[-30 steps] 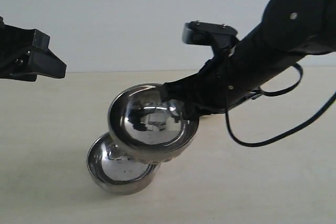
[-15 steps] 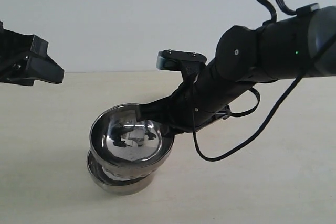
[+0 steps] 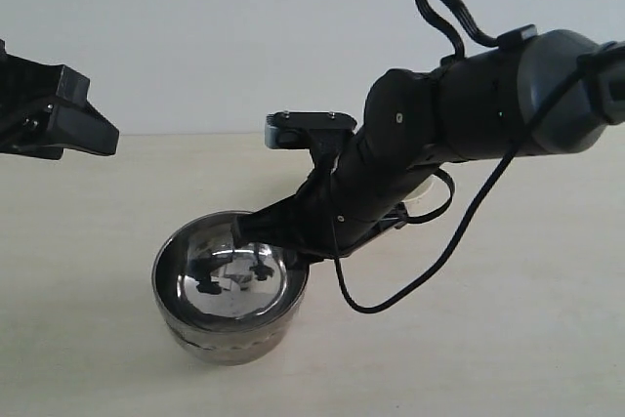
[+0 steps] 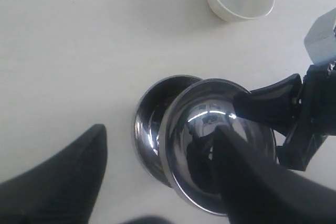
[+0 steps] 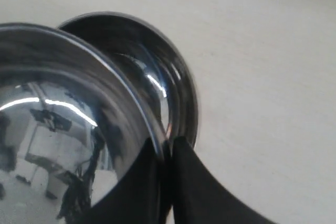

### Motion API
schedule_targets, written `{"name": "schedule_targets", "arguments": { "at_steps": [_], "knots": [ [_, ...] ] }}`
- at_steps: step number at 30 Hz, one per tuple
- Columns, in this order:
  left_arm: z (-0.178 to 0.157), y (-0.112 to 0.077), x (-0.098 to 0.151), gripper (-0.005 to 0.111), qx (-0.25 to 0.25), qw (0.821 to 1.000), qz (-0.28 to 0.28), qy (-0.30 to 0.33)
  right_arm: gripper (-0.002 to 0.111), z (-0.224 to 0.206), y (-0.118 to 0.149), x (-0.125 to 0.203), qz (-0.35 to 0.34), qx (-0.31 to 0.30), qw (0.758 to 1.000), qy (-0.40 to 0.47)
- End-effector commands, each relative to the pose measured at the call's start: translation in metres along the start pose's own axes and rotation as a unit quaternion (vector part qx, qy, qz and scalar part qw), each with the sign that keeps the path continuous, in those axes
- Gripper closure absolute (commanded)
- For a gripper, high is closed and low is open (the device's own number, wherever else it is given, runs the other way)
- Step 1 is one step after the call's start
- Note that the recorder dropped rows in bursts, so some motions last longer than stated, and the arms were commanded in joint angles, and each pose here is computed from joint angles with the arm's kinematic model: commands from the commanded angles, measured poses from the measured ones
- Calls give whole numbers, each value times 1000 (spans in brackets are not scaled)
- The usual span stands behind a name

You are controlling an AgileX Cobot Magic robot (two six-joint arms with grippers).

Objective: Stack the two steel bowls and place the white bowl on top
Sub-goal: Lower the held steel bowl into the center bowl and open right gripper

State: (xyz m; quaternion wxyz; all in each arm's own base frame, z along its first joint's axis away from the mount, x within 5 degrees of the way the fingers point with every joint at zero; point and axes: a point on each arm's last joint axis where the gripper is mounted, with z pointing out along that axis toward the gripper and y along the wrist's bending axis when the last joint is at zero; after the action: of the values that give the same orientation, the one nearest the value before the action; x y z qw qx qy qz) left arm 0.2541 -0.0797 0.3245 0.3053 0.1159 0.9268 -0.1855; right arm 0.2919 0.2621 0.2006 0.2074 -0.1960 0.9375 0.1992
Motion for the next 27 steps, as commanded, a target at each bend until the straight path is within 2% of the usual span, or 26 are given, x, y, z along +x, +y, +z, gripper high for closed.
{"name": "schedule_targets", "arguments": {
  "at_steps": [1, 12, 14, 17, 19, 24, 27],
  "knots": [
    [-3, 0, -1, 51, -3, 1000, 3, -7, 108, -3, -5, -4, 0, 29, 1000, -12],
    [-3, 0, -1, 51, -3, 1000, 6, -7, 107, -3, -5, -6, 1, 27, 999, -25],
    [-3, 0, -1, 51, -3, 1000, 6, -7, 98, -3, -4, -6, -1, 27, 999, -25],
    [-3, 0, -1, 51, -3, 1000, 6, -7, 77, -2, -3, -7, 0, 24, 999, -27],
    [-3, 0, -1, 51, -3, 1000, 6, -7, 67, -2, -3, -7, -3, 22, 999, -28],
    [-3, 0, -1, 51, -3, 1000, 6, -10, 70, -2, -3, -6, -9, 22, 999, -25],
    [-3, 0, -2, 51, -4, 1000, 10, -12, 86, -4, -3, -6, -14, 23, 999, -22]
  ]
}}
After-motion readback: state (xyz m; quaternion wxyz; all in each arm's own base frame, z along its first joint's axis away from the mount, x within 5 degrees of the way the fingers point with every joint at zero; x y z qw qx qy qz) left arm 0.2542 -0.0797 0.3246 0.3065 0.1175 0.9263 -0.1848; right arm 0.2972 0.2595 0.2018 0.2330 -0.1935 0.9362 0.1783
